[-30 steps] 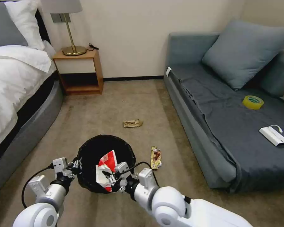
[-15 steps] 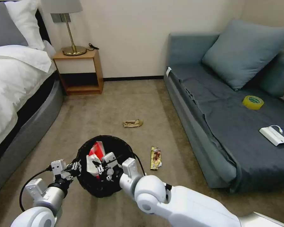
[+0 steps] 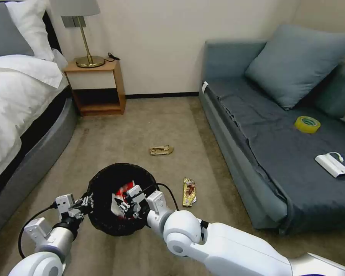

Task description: Pick up the trash bin, then pick up the garbage on the floor and place it into the trash bin.

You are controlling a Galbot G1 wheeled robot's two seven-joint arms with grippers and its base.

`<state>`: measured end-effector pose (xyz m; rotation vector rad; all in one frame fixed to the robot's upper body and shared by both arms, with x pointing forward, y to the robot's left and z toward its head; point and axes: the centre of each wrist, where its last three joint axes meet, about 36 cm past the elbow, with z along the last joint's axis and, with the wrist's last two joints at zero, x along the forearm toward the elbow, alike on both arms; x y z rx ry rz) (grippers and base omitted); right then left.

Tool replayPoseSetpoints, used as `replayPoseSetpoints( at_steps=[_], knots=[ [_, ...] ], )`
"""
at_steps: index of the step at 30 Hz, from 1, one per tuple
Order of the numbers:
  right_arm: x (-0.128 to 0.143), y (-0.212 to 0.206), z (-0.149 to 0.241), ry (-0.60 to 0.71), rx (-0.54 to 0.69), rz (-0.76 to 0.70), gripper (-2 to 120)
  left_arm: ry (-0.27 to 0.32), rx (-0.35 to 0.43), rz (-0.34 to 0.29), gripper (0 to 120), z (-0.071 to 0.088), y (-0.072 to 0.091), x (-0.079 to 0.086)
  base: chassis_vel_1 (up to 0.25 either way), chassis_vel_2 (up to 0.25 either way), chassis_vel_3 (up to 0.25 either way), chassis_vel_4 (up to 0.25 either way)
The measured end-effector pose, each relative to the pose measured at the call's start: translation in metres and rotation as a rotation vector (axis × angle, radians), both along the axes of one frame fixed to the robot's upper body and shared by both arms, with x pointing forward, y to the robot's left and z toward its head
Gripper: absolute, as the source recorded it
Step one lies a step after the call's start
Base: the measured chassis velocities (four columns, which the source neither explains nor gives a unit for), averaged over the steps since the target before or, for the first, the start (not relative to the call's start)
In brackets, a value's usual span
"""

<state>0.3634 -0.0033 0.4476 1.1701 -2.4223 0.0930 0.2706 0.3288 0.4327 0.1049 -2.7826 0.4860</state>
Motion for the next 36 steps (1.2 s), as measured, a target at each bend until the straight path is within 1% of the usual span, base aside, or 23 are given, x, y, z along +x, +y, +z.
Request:
replayPoseSetpoints(
  at_steps=[1, 2, 4, 6, 7, 8, 9, 10, 12, 14, 16, 17, 18, 19, 20, 23, 24, 26, 28, 30, 32, 34, 36],
  knots=[
    [0.004, 0.0, 0.001, -0.012, -0.003, 0.002, 56, -0.004, 0.017, 0.021, 5, -0.001, 0.004, 0.0, 0.0, 0.0, 0.0, 0.0],
    [0.004, 0.0, 0.001, -0.012, -0.003, 0.002, 56, -0.004, 0.017, 0.021, 5, -0.001, 0.004, 0.0, 0.0, 0.0, 0.0, 0.0],
    [0.016, -0.005, 0.004, -0.044, -0.008, 0.005, 67, -0.007, 0.064, 0.065, 5, -0.002, 0.015, -0.001, 0.0, 0.0, 0.0, 0.0],
    [0.019, -0.007, 0.003, -0.054, -0.013, 0.003, 69, -0.007, 0.077, 0.077, 5, -0.002, 0.018, -0.001, 0.0, 0.0, 0.0, 0.0],
    [0.03, -0.014, 0.001, -0.081, -0.028, -0.004, 77, -0.009, 0.106, 0.106, 5, -0.002, 0.025, -0.002, 0.0, 0.0, 0.0, 0.0],
    [0.039, -0.022, -0.002, -0.103, -0.045, -0.002, 82, -0.012, 0.132, 0.133, 5, -0.001, 0.031, -0.002, 0.0, 0.0, 0.0, 0.0],
    [0.048, -0.031, -0.008, -0.125, -0.069, -0.005, 85, -0.014, 0.163, 0.161, 5, -0.002, 0.038, -0.003, 0.0, 0.0, 0.0, 0.0],
    [0.048, -0.031, -0.008, -0.125, -0.069, -0.005, 85, -0.014, 0.163, 0.161, 5, -0.002, 0.038, -0.003, 0.0, 0.0, 0.0, 0.0],
    [0.06, -0.044, -0.018, -0.149, -0.106, 0.0, 93, -0.015, 0.189, 0.191, 5, -0.002, 0.046, -0.004, 0.0, 0.0, 0.0, 0.0],
    [0.075, -0.063, -0.038, -0.162, -0.186, 0.015, 99, -0.019, 0.23, 0.233, 5, -0.002, 0.058, -0.006, 0.0, 0.0, 0.0, 0.0],
    [0.078, -0.066, -0.041, -0.162, -0.199, 0.023, 99, -0.021, 0.237, 0.238, 5, -0.002, 0.06, -0.006, 0.0, 0.0, 0.0, 0.0],
    [0.089, -0.079, -0.054, -0.153, -0.263, 0.063, 100, -0.029, 0.257, 0.258, 5, 0.0, 0.067, -0.008, 0.0, 0.0, 0.0, 0.0],
    [0.097, -0.087, -0.061, -0.135, -0.312, 0.107, 100, -0.032, 0.264, 0.265, 5, 0.001, 0.071, -0.009, 0.0, 0.0, 0.0, 0.0],
    [0.102, -0.091, -0.066, -0.118, -0.341, 0.137, 100, -0.035, 0.27, 0.27, 5, 0.002, 0.074, -0.009, 0.0, 0.0, 0.0, 0.0],
    [0.102, -0.091, -0.066, -0.118, -0.341, 0.137, 100, -0.035, 0.27, 0.27, 5, 0.002, 0.074, -0.009, 0.0, 0.0, 0.0, 0.0],
    [0.126, -0.099, -0.082, -0.04, -0.44, 0.253, 100, -0.049, 0.284, 0.282, 5, 0.006, 0.083, -0.012, 0.0, 0.0, 0.0, 0.0],
    [0.137, -0.096, -0.086, -0.018, -0.467, 0.301, 100, -0.054, 0.287, 0.284, 5, 0.007, 0.085, -0.013, 0.0, 0.0, 0.0, 0.0],
    [0.142, -0.093, -0.088, -0.012, -0.478, 0.319, 100, -0.056, 0.288, 0.284, 5, 0.007, 0.086, -0.013, 0.0, 0.0, 0.0, 0.0],
    [0.159, -0.076, -0.095, 0.018, -0.507, 0.379, 100, -0.063, 0.29, 0.285, 5, 0.008, 0.089, -0.016, 0.0, 0.0, 0.0, 0.0],
    [0.161, -0.07, -0.097, 0.022, -0.51, 0.389, 100, -0.065, 0.289, 0.286, 5, 0.008, 0.09, -0.016, 0.0, 0.0, 0.0, 0.0],
    [0.17, -0.053, -0.109, 0.053, -0.54, 0.422, 100, -0.072, 0.288, 0.294, 5, 0.01, 0.094, -0.019, 0.0, 0.0, 0.0, 0.0],
    [0.171, -0.052, -0.112, 0.059, -0.547, 0.424, 100, -0.073, 0.288, 0.295, 5, 0.01, 0.094, -0.019, 0.0, 0.0, 0.0, 0.0],
    [0.175, -0.046, -0.126, 0.084, -0.569, 0.431, 100, -0.078, 0.288, 0.302, 5, 0.011, 0.098, -0.021, 0.0, 0.0, 0.0, 0.0]
  ],
)
